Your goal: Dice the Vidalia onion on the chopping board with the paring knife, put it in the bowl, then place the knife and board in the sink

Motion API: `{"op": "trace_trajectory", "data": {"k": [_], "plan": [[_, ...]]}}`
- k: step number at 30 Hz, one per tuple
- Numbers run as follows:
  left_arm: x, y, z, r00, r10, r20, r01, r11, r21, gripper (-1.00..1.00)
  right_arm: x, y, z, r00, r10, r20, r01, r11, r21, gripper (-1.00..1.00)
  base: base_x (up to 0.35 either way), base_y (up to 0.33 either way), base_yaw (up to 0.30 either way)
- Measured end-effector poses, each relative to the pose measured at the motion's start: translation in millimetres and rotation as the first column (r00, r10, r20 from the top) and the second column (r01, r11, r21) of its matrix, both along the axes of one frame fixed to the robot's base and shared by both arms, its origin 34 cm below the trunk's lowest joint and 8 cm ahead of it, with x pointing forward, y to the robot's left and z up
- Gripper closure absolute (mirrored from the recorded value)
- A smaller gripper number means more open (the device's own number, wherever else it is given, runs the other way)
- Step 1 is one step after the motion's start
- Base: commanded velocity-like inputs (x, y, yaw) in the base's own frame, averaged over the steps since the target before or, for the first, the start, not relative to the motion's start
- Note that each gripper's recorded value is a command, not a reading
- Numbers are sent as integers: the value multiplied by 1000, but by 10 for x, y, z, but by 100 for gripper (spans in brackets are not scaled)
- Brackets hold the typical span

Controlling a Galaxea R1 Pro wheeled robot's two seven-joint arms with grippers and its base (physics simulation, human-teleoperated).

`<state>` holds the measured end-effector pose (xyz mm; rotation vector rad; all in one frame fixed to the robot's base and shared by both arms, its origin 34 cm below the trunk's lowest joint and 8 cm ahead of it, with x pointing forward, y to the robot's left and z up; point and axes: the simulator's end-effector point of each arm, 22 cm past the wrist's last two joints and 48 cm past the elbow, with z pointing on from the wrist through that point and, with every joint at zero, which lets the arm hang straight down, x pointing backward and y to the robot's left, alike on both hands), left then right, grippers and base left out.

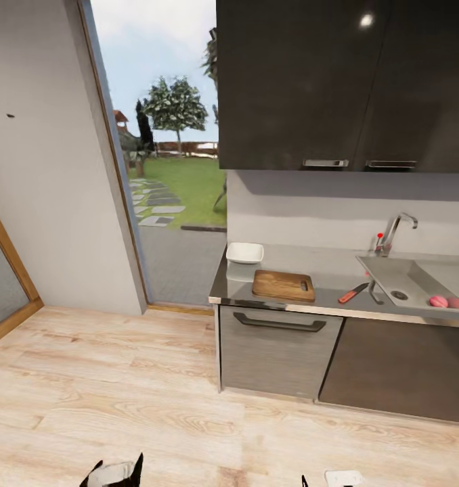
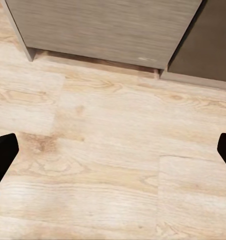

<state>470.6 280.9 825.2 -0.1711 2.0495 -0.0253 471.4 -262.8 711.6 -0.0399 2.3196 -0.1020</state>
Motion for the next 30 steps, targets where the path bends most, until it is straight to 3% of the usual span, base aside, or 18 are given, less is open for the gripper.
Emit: {"op": "trace_trajectory", "data": {"k": [4, 7, 17, 30], "plan": [[-302, -42, 505, 999, -42, -9, 42, 999, 0, -100, 0, 2, 0, 1000, 1, 0, -1, 1000, 1, -100, 0, 0, 0], [-490, -67, 577, 998, -53, -28, 53, 999, -2, -100, 1, 1, 0, 1000, 1, 1, -1, 1000, 0, -100, 0, 0, 0], [-643, -81, 583, 997, -59, -54, 59, 998, -2, -100, 3, 3, 2, 1000, -2, 2, 2, 1000, 2, -100, 0, -41, -1], [-649, -93, 586, 997, -57, -55, 56, 998, -5, -100, 93, -9, 80, 999, -4, 34, 4, 1000, 0, -100, 0, -304, -117]]}}
